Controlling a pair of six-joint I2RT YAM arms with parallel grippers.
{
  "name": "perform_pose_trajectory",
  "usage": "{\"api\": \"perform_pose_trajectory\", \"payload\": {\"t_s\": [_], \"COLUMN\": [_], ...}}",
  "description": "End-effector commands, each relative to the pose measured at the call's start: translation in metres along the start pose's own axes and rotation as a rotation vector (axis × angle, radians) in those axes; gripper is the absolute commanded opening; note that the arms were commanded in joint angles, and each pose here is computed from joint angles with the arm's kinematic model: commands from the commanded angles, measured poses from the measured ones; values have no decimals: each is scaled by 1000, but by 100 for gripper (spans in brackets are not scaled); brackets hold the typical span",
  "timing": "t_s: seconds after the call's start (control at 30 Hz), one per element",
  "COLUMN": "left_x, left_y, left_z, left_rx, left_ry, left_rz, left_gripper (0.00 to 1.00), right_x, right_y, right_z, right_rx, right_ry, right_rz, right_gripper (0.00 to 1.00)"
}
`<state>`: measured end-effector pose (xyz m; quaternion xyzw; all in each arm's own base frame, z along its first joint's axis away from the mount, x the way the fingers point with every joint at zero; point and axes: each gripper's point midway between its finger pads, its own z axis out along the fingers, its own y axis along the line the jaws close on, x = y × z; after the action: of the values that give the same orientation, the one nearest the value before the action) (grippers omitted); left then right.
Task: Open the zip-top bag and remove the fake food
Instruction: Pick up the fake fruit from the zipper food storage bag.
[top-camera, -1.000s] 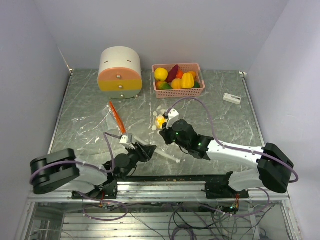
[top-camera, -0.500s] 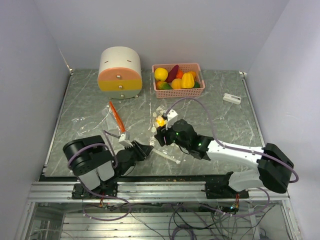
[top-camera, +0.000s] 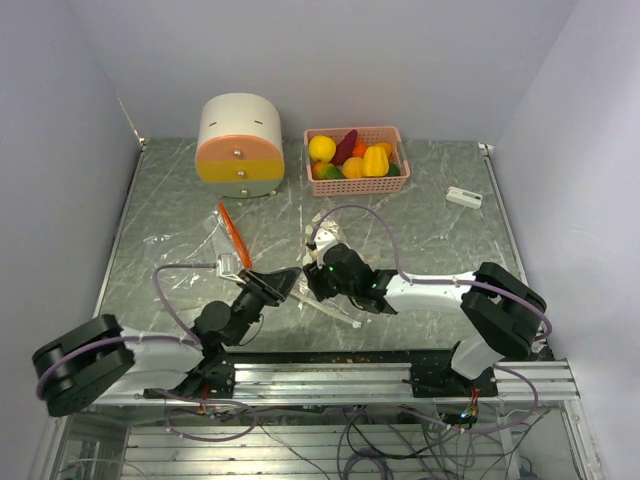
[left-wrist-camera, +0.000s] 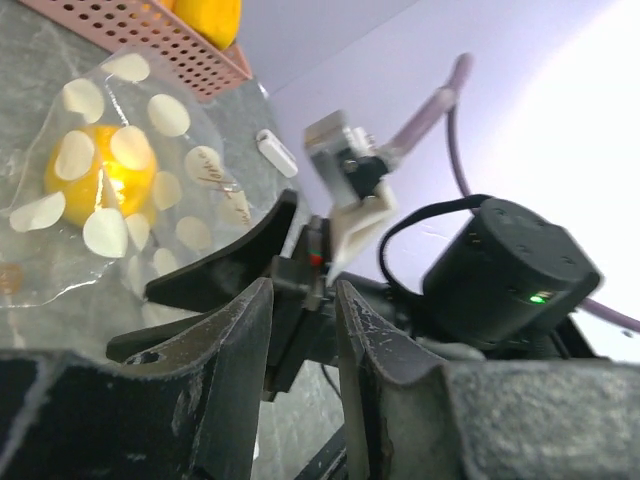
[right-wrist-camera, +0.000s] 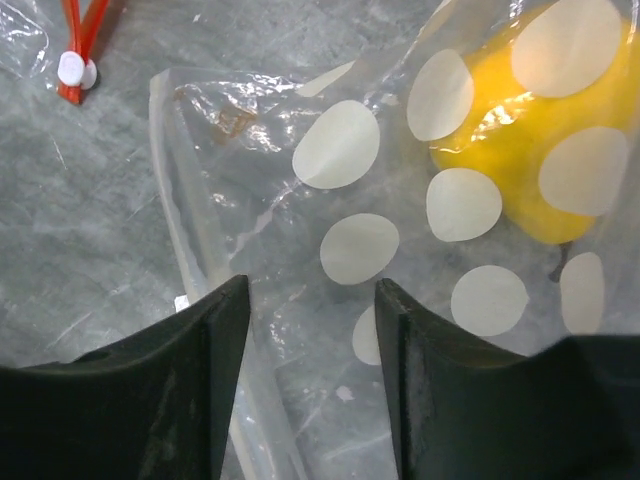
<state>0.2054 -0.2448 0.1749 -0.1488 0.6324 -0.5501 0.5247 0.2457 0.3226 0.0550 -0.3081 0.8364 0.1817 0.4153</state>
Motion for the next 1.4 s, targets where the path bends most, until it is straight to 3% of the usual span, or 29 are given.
{"api": "perform_pose_trajectory", "payload": {"t_s": [0.0,0.1,0.2,0.23,0.73,1.37], "left_x": [5,-4,-8,-9,11,16], "left_y": [33,28,30,32,33,53], "left_z": [-21,-25,-29,-30,-24,-8], "left_rx": [-97,-93,-105,-115,-96,-187], "left_ry": [45,24,17,17,79,59], "left_rz": [90,102,115,116,83,136], "left_gripper": [43,43,44,45,49,48], "right_x": [-15,-18,-26,-31,-107,-118], "right_y": [5,2,2,1,7,18], "right_z": [3,3,1,-1,-31,-54], "right_rx": [-8,8,16,18,-16,-102], "right_ry": [-39,-46,-66,-80,-305,-358], "right_rz": [4,12,24,30,167,186], "right_gripper": [47,29,3,0,0,0]}}
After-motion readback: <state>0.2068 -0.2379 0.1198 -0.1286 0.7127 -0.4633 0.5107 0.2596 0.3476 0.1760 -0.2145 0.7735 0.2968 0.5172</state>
